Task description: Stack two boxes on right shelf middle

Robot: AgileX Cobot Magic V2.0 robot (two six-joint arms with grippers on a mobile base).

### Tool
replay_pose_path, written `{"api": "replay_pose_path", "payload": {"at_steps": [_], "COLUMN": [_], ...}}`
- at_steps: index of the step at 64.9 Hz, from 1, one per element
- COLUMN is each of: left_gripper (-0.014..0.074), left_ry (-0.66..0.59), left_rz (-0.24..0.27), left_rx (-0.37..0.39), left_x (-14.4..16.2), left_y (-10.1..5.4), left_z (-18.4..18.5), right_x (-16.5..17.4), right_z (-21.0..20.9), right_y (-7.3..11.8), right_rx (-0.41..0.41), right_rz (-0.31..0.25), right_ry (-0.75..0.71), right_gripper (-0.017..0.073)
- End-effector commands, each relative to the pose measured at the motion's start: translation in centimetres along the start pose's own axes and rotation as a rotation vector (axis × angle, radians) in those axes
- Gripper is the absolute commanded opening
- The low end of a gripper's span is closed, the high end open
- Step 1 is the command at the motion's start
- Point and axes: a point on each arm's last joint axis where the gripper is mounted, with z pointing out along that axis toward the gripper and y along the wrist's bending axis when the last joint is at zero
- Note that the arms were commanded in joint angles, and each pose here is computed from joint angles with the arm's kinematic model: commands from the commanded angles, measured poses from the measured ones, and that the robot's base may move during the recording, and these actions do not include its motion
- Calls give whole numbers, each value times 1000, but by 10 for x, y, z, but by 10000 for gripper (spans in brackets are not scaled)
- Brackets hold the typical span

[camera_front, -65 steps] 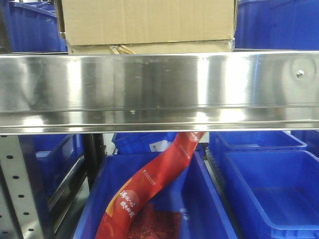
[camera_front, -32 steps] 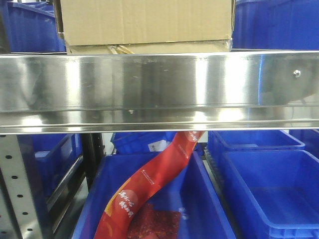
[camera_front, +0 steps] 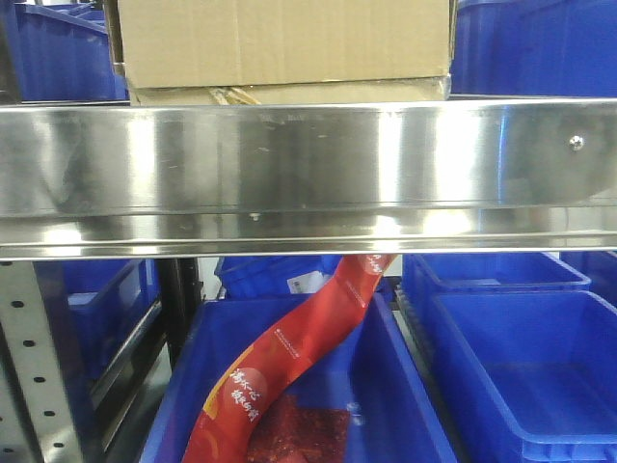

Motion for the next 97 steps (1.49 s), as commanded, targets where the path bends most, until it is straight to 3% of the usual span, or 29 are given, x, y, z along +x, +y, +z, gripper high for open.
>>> {"api": "replay_pose_path", "payload": {"at_steps": [1, 50, 55, 65, 87, 92, 97], "left_gripper": [-91, -91, -91, -92, -92, -92, -92], "left_ry": [-27, -23, -72, -37, 16, -62, -46], "left_rz": [-3, -5, 53, 179, 201, 208, 205], "left_rx": [3, 5, -3, -135, -370, -391, -391], "left_x": [-3, 5, 22, 76, 133, 129, 131], "left_y": [0, 0, 3, 15, 35, 36, 36], "left_z": [-2, -2, -7, -15, -23, -23, -23], "right_x": [-3, -3, -3, -3, -3, -3, -3], "right_z": [0, 0, 0, 0, 0, 0, 0], "right_y": [0, 0, 0, 0, 0, 0, 0], "right_rx": [2, 2, 2, 2, 2, 2, 2], "right_rz": [-8, -8, -8, -8, -8, -8, -8], "right_ry": [-37, -39, -39, -39, -39, -39, -39], "right_gripper": [-160, -160, -160, -160, -160, -160, -160]}}
